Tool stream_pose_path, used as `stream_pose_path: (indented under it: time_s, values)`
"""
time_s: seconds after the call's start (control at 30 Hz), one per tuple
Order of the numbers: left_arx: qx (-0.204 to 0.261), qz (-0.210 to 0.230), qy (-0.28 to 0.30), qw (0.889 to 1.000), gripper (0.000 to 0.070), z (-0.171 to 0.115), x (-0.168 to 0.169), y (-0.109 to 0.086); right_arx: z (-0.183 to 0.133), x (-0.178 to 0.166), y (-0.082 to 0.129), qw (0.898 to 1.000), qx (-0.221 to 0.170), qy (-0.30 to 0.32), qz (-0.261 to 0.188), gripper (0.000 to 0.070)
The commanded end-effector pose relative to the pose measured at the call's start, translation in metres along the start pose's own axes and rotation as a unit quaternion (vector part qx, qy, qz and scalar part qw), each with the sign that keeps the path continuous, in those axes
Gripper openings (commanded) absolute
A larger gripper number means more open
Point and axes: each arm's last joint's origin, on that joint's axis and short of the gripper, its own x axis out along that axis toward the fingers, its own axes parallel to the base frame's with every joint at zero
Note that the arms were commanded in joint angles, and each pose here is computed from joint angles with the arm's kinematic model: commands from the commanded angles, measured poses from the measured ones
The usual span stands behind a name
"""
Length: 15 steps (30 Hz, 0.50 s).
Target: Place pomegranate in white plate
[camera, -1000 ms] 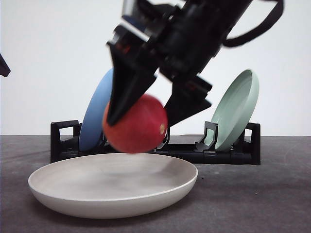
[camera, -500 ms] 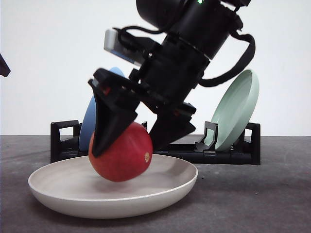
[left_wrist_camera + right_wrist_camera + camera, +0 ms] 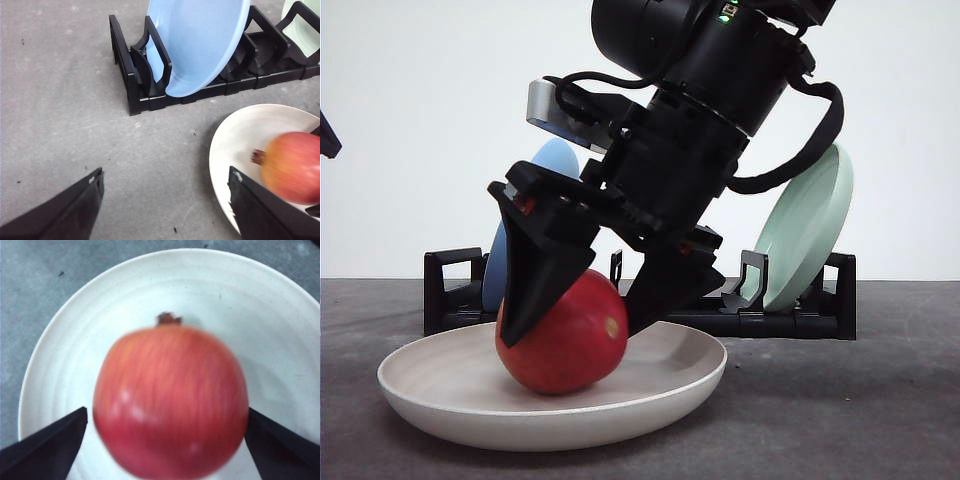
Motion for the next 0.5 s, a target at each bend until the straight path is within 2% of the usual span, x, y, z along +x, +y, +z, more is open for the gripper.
stream_pose_path:
  time_s: [0.0,0.13,0.23,0.47]
  values:
    - [0.003,-0.003,-0.007,1.000,0.0470,0.004,-0.001,-0.001,0.009,-0.004,0.005,1.000,-0.008,-0.015,0.005,0.0630]
    - [0.003,-0.003,-0.007,1.000,0.0470,0.004,-0.001,-0.001,0.016,-0.022,0.009,0.999,-0.015,-0.038,0.007,0.0626]
    - [0.003,-0.003,-0.006,1.000,0.0470,0.003,-0.001,-0.001,0.018,-0.038,0.010,0.997,-0.033,-0.069,-0.013,0.0614]
    - [0.003,-0.003,-0.006,1.000,0.0470,0.003,-0.001,-0.001,0.005,-0.077,-0.010,0.988,-0.017,-0.150,-0.015,0.0613]
